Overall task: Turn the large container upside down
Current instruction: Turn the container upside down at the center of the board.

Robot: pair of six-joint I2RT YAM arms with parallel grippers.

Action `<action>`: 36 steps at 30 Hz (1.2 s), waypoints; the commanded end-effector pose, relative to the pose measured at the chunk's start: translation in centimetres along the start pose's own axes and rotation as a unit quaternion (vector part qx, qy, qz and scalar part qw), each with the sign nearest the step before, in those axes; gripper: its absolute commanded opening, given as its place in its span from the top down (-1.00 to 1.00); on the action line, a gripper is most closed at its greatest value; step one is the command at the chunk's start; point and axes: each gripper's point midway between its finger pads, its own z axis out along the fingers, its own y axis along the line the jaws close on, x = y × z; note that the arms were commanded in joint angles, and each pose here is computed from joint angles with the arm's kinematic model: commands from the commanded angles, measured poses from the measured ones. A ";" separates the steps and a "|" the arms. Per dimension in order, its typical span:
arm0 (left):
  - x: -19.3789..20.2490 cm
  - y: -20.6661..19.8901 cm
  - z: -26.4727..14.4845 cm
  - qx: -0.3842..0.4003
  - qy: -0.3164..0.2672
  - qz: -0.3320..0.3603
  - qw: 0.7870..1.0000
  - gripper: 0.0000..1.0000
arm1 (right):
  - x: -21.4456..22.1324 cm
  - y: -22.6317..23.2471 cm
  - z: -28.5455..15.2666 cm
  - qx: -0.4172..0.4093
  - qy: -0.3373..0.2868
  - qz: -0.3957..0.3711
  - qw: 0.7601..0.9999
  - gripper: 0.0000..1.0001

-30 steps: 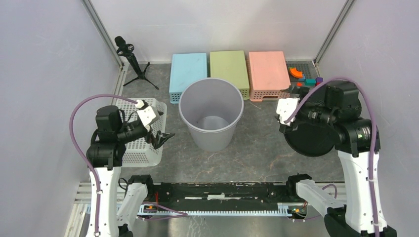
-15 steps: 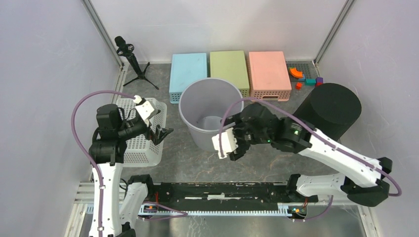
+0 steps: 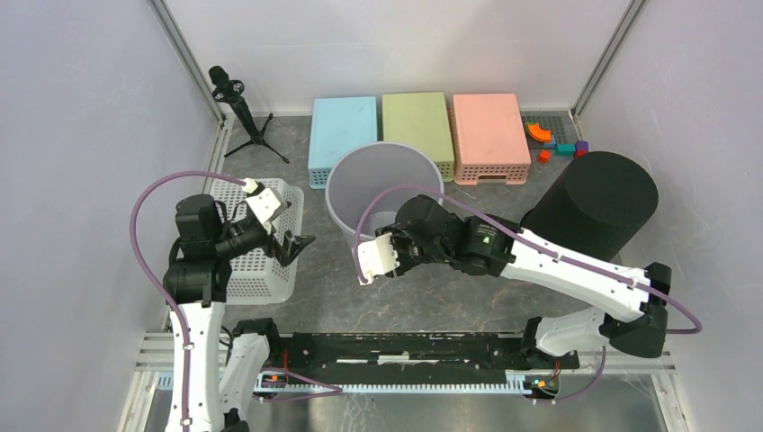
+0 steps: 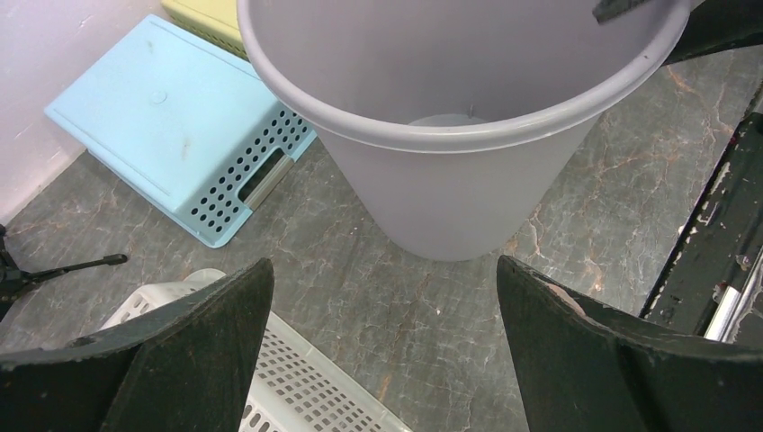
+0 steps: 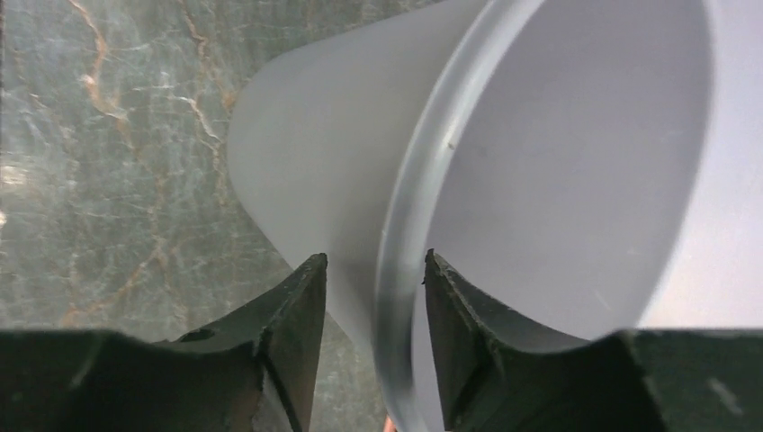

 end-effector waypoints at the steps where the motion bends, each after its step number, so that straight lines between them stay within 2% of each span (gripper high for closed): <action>1: -0.6 0.6 0.0 -0.010 -0.010 -0.005 1.000 -0.99 | -2.8 0.5 -0.5 -0.040 -0.050 0.034 0.997 0.22; 4: -0.8 0.5 0.0 -0.008 -0.012 -0.004 1.000 -0.99 | -3.9 0.6 -1.0 -0.066 -0.063 0.056 0.994 0.89; 5: -1.0 0.5 0.0 -0.008 -0.013 -0.004 1.000 -0.99 | -4.1 0.8 -1.2 -0.077 -0.067 0.063 0.993 1.00; 8: -1.2 0.5 -0.1 -0.008 -0.016 -0.003 1.000 -0.99 | -5.4 0.6 -2.5 -0.101 -0.094 0.090 0.986 1.00; 12: -1.9 0.3 -0.5 -0.007 -0.020 0.006 1.000 -0.99 | -6.7 -1.6 -5.0 -0.087 -0.137 0.141 0.977 1.00; 15: -2.9 -0.1 -1.0 -0.001 -0.022 0.020 1.000 -0.99 | -6.6 -4.0 -6.9 -0.063 -0.174 0.201 0.962 1.00; 18: -4.0 -0.4 -1.3 0.009 -0.027 0.026 0.999 -0.99 | -5.8 -6.0 -8.7 -0.054 -0.219 0.265 0.937 1.00; 22: -4.3 -0.6 -1.1 0.022 -0.029 0.010 0.999 -0.99 | -4.6 -6.5 -9.7 -0.057 -0.271 0.344 0.897 1.00; 25: -3.6 0.0 -0.6 0.018 -0.024 -0.019 0.999 -0.99 | -2.7 -6.8 -10.3 -0.054 -0.306 0.420 0.853 1.00; 28: -2.5 1.3 0.3 -0.002 -0.017 -0.059 0.998 -0.99 | -0.5 -6.7 -10.2 -0.069 -0.338 0.497 0.796 1.00; 31: -1.3 3.6 1.4 -0.043 -0.010 -0.109 0.993 -0.99 | 0.9 -5.8 -9.5 -0.114 -0.370 0.573 0.722 1.00; 33: -0.3 4.9 2.1 -0.065 0.000 -0.137 0.988 -0.99 | 2.2 -5.5 -8.8 -0.117 -0.375 0.602 0.695 1.00; 36: 0.7 6.3 2.9 -0.083 0.011 -0.174 0.981 -0.98 | 3.9 -5.6 -8.2 -0.098 -0.364 0.631 0.678 1.00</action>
